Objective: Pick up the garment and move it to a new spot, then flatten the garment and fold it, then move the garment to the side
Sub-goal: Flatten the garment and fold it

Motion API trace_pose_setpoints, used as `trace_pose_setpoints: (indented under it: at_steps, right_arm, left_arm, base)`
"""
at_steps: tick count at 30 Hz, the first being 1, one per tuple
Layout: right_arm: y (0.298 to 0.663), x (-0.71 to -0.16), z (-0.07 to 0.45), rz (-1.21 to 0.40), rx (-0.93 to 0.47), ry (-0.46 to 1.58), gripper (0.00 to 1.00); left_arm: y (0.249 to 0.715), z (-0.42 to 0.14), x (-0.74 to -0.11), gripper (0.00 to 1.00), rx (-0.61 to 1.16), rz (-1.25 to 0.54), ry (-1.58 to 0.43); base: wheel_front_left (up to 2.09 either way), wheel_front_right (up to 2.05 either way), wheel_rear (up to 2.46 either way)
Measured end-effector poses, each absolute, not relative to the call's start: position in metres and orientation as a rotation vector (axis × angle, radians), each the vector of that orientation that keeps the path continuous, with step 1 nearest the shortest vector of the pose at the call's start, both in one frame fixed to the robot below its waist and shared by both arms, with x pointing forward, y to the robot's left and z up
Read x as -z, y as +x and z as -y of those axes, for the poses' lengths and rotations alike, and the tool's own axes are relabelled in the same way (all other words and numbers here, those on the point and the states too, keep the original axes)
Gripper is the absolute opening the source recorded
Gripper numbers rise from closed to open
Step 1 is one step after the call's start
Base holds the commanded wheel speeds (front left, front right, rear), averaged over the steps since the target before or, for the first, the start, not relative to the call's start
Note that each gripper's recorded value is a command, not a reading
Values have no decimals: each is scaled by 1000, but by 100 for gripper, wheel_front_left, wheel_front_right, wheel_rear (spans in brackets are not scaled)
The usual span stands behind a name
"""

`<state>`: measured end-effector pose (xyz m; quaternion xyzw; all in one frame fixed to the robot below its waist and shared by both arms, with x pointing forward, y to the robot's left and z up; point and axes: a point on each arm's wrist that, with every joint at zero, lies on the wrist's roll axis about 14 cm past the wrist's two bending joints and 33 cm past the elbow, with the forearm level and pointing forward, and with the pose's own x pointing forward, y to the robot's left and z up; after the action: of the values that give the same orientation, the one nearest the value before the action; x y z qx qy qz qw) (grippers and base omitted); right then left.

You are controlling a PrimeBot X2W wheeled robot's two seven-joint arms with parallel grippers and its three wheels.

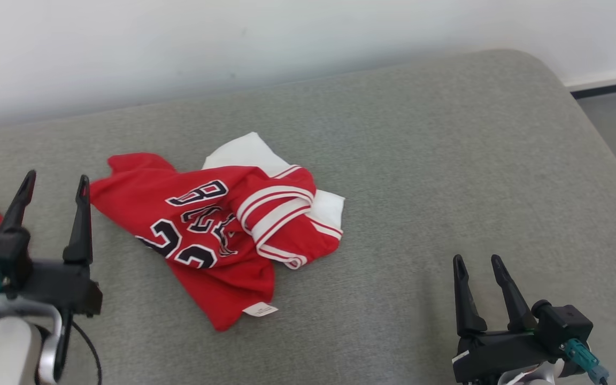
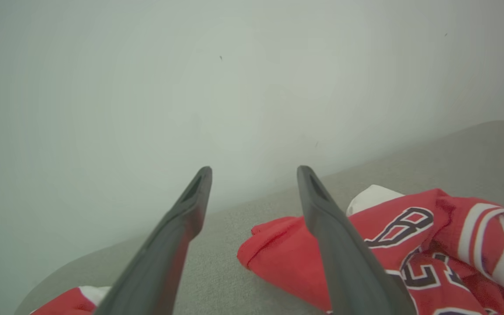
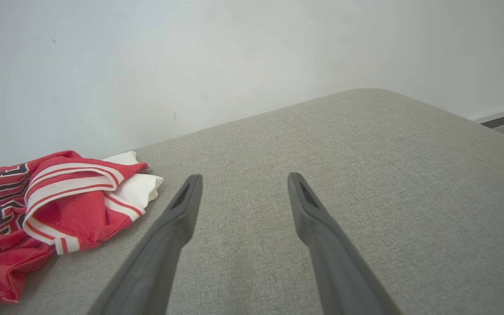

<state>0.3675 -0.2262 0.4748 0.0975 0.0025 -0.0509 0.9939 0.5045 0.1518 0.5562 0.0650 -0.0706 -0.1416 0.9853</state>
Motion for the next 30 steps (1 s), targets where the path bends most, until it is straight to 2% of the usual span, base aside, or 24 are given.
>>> trace_pose_setpoints:
  at_steps: [9,18,30]
  right_arm:
    - [384,-476,195,-4,6,194,100]
    - [397,-472,157,-30,-108,210,100]
    - [433,-482,67,-106,-379,185,100]
  left_arm:
    - [451,-180,-550,100,126,180,40]
    - [405,-190,-517,100,36,95,-39]
    - [393,-189,-515,100,19,96,-65]
  base:
    - [0,0,0]
    - [0,0,0]
    - [0,0,0]
